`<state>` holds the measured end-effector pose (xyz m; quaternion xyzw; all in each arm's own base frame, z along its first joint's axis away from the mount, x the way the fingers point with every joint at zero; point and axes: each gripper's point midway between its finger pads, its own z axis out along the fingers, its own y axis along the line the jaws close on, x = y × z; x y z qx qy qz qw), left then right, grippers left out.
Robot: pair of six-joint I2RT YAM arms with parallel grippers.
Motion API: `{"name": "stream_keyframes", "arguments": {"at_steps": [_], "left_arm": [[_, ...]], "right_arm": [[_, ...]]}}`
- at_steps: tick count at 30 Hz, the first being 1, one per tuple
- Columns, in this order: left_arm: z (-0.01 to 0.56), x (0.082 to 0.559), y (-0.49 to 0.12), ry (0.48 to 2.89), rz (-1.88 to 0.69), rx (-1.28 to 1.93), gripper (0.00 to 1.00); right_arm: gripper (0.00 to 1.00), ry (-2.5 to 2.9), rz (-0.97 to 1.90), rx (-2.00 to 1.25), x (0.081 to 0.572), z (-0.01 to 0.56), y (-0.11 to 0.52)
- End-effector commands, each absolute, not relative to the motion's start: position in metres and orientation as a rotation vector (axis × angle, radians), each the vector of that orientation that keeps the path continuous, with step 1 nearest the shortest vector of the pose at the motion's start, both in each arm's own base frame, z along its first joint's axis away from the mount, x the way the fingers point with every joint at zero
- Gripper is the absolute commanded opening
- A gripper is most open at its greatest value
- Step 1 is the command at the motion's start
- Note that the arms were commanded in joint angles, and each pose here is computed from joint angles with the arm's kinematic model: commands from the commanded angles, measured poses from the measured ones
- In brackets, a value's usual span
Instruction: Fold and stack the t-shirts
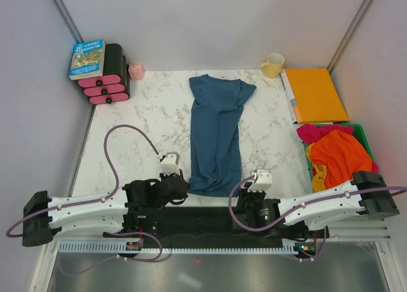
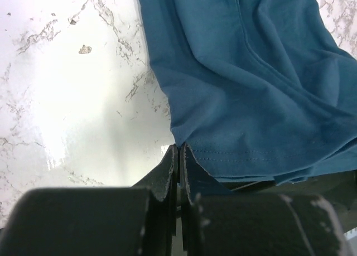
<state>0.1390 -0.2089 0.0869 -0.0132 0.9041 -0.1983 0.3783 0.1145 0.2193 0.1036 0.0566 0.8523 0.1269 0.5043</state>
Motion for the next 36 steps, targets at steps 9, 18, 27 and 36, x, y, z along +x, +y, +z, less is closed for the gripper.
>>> {"name": "stream_keyframes", "arguments": {"at_steps": [9,18,27,36], "left_arm": [[0.161,0.18,-0.226,2.112,-0.361,0.048,0.02],[0.201,0.227,-0.249,2.017,-0.27,0.096,0.02],[0.183,0.289,-0.237,2.058,-0.214,0.022,0.02],[0.155,0.326,-0.247,2.127,-0.192,0.005,0.02]], "right_arm": [[0.0,1.862,0.196,0.172,0.158,0.175,0.192],[0.0,1.827,0.059,0.183,0.211,0.205,0.189],[0.0,1.936,-0.008,0.153,0.295,0.178,0.198],[0.0,1.987,-0.058,0.127,0.346,0.157,0.204]]}}
